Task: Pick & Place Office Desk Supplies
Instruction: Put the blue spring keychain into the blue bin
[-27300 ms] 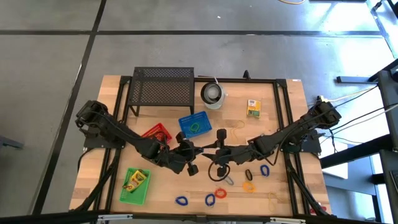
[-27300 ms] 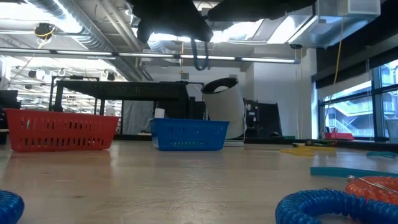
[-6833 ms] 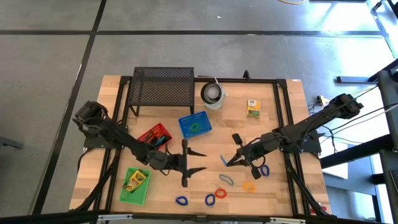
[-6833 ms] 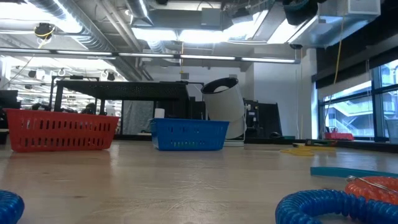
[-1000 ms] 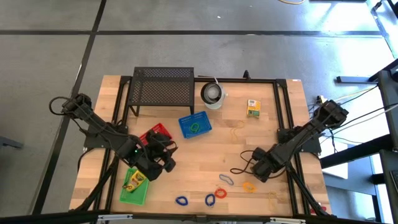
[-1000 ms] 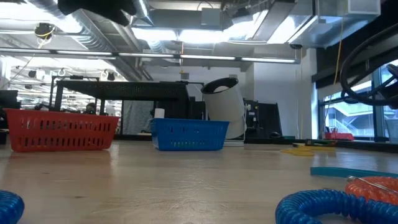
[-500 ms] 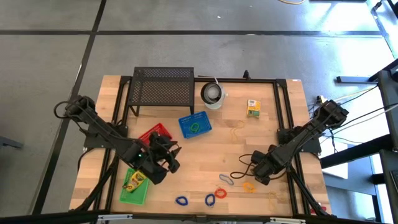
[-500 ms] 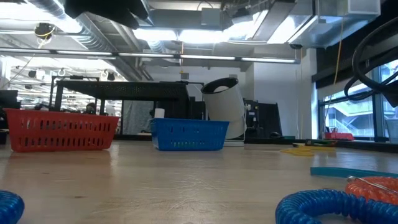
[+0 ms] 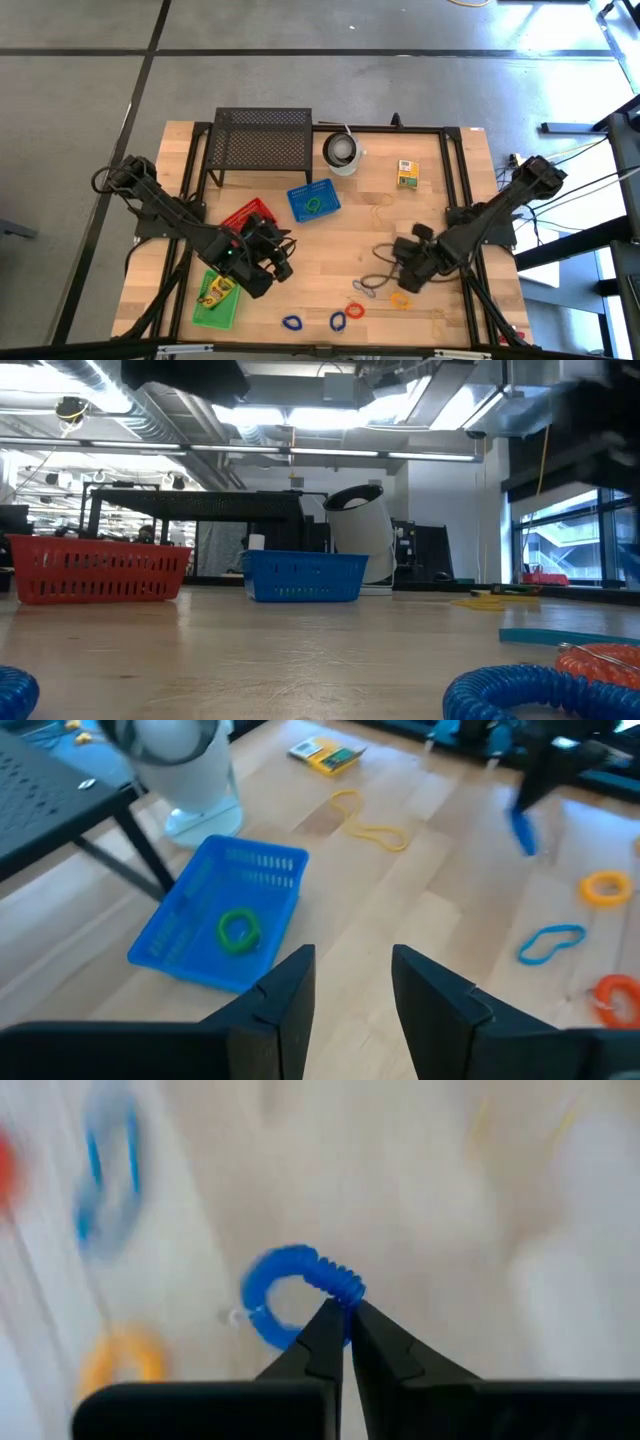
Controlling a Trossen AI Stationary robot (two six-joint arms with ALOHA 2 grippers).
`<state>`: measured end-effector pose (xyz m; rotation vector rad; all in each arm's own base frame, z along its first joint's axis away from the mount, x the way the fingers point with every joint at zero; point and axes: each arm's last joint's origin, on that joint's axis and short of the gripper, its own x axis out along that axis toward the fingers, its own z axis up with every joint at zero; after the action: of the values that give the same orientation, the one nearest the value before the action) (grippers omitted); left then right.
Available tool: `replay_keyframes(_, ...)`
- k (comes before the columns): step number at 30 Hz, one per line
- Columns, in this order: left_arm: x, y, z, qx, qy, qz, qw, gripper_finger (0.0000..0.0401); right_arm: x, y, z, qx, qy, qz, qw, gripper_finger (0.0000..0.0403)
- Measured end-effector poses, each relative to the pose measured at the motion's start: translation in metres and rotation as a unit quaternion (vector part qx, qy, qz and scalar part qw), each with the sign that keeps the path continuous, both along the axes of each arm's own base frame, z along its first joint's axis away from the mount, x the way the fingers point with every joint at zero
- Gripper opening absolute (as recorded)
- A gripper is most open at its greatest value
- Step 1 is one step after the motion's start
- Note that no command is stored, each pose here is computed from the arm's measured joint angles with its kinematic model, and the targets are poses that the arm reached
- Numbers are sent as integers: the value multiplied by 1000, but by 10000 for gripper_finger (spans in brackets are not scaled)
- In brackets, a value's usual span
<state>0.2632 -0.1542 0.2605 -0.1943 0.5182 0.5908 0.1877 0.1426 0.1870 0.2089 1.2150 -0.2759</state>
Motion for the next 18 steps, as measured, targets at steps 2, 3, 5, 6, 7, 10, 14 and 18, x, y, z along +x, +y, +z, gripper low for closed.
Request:
replay_keyframes(2,3,-2,2,1,-10,-10,1000,128,10,0,12,-26,-55,12,998,16)
replay_keyframes(3,4,-3,3,4,-13,-17,1000,128,15,1,17,-34,-78,21,996,16)
replay_keyframes(5,7,-5,6,12,-20,-33,999,128,27,3,28,-46,-126,43,990,16)
replay_keyframes(6,9,-6,7,16,-24,-41,999,128,33,4,33,-52,-152,55,985,16)
replay_keyframes(7,10,-7,8,20,-27,-48,998,128,39,4,37,-59,-178,67,980,16)
replay_keyframes(10,13,-10,12,34,-36,-69,996,129,55,3,47,-71,-243,102,962,16)
replay_keyframes(14,16,-13,16,47,-45,-89,994,139,70,-3,57,-87,-297,136,941,16)
replay_keyframes(18,17,-14,17,35,-50,-98,993,162,81,-12,64,-105,-326,158,926,17)
